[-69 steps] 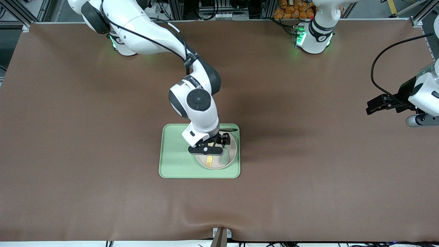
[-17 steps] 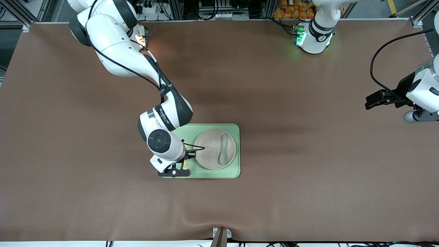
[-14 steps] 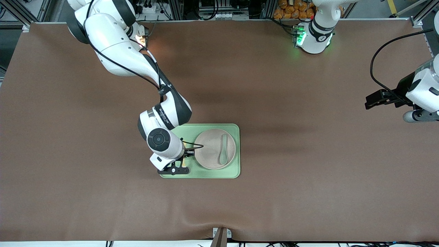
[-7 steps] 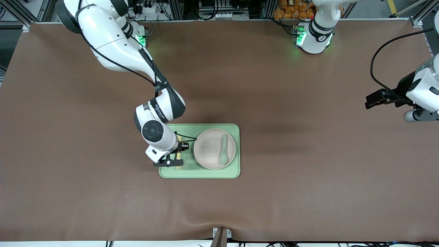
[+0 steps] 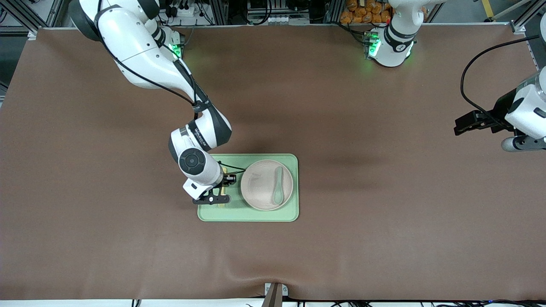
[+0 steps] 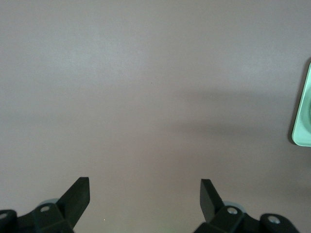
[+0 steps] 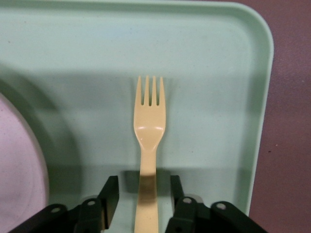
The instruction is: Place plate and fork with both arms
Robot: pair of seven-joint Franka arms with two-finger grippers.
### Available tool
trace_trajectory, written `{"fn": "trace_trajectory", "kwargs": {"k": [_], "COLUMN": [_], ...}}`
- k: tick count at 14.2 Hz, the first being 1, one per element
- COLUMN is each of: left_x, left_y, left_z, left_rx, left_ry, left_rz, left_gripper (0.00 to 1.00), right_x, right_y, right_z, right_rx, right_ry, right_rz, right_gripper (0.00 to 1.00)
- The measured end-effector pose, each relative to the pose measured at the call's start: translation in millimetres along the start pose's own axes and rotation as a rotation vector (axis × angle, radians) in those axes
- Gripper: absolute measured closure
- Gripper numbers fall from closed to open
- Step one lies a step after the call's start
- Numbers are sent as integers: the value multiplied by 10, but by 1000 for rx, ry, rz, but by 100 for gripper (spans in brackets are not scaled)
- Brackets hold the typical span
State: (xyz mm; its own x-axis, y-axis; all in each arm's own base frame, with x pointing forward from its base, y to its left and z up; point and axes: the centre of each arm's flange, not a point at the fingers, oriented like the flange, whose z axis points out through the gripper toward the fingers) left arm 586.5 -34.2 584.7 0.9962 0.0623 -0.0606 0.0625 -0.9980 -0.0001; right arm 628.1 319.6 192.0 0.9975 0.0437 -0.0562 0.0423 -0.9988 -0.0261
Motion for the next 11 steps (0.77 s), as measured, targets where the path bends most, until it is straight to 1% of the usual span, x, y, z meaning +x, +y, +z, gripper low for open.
{"fn": "trace_trajectory", "kwargs": {"k": [1,3,4,5,8,11], "left_x": [0,-1,-1,-1,-1,-2], "left_y": [0,0,0,0,0,2], "left_z": [1,3,3,4,4,4], "left_rx": [0,0,0,0,0,0], "left_ry": [0,-1,-1,-1,-1,-1], "left_rz": [0,0,0,0,0,0], "left_gripper": [0,0,0,0,0,0], "right_x": [13,69,108,163,400,536], "right_y": [-7,-24,-10,45,553,1027], "right_z": [-37,-201,-315,-435,-732,-1135], "right_rx": [4,12,10,5,10,47], "right_ry": [8,29,31,26,7,-19], "right_rz": [0,1,5,15,91,155], "right_gripper": [34,17,5,0,0,0]}}
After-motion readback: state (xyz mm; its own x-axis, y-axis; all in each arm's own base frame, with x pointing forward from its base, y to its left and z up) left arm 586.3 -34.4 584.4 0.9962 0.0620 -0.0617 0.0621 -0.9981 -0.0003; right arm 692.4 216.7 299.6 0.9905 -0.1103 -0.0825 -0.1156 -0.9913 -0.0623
